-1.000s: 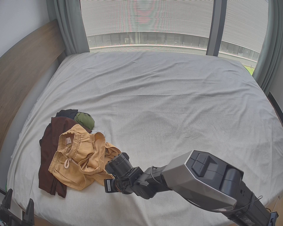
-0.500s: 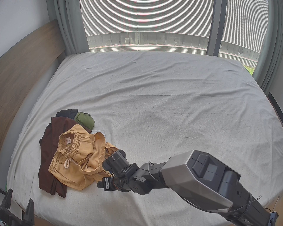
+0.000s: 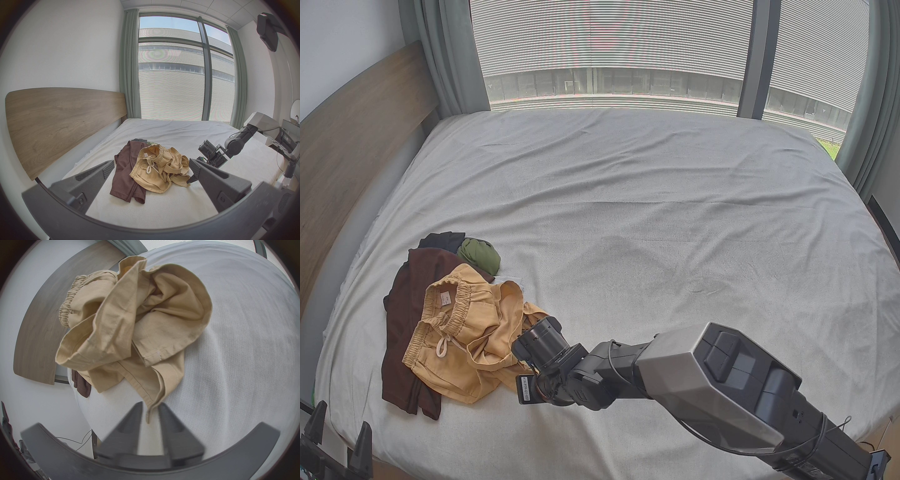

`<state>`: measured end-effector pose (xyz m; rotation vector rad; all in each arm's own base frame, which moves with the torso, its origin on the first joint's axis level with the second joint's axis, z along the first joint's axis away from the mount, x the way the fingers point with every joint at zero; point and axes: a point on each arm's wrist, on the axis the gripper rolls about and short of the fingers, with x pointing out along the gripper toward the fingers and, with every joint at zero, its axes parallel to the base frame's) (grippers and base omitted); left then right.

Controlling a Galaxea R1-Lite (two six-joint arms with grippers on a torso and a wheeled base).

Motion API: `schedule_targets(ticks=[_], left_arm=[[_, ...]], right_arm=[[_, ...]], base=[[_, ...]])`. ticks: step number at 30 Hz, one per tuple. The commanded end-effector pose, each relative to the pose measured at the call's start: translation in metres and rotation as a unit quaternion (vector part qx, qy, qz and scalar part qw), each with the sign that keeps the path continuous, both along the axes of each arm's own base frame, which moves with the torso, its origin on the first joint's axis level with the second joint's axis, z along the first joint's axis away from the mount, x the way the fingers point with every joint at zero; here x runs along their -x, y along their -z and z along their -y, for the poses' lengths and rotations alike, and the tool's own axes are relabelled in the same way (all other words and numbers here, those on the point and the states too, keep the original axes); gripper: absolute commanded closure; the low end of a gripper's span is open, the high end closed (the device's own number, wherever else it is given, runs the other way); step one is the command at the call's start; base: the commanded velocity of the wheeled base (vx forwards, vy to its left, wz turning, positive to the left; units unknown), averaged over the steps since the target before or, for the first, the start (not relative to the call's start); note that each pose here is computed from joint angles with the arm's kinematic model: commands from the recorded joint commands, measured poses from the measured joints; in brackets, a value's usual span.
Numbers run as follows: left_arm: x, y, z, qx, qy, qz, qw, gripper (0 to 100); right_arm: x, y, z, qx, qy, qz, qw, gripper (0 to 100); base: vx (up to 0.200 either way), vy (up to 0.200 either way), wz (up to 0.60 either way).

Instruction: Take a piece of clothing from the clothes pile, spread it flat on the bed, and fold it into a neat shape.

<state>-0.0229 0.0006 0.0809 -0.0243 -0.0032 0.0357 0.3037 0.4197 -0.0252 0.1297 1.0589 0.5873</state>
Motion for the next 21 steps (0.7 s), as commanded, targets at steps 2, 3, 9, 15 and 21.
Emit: schedule_targets(ticks=[2,3,9,15,21], left_arm=[[0.000,0.005,0.000,0.000,-0.001,-0.002,1.0000,0],[0.000,0.005,0.000,0.000,-0.001,-0.002,1.0000,0],[0.000,0.005,0.000,0.001,-0.001,-0.002,1.0000,0],[0.000,0.005,0.000,0.001,-0.001,-0.002,1.0000,0],[0.000,0.005,0.000,0.001,-0.001,-0.002,1.0000,0]], right_arm=[[0.000,0.000,-0.001,0.002,0.000,-0.003,1.0000,100],[0.000,0.001,0.000,0.007,0.001,-0.006,1.0000,100],[0.001,0.008,0.001,0.013,0.018,-0.025,0.9994,100],[0.002,0.010,0.005,0.038,0.045,-0.028,0.9979,100],[0.000,0.000,0.014,0.046,0.056,-0.031,0.9969,100]], base=[[0.000,0.000,0.00],[0.000,0.000,0.00],[0.000,0.000,0.00],[0.000,0.000,0.00],[0.000,0.000,0.00]])
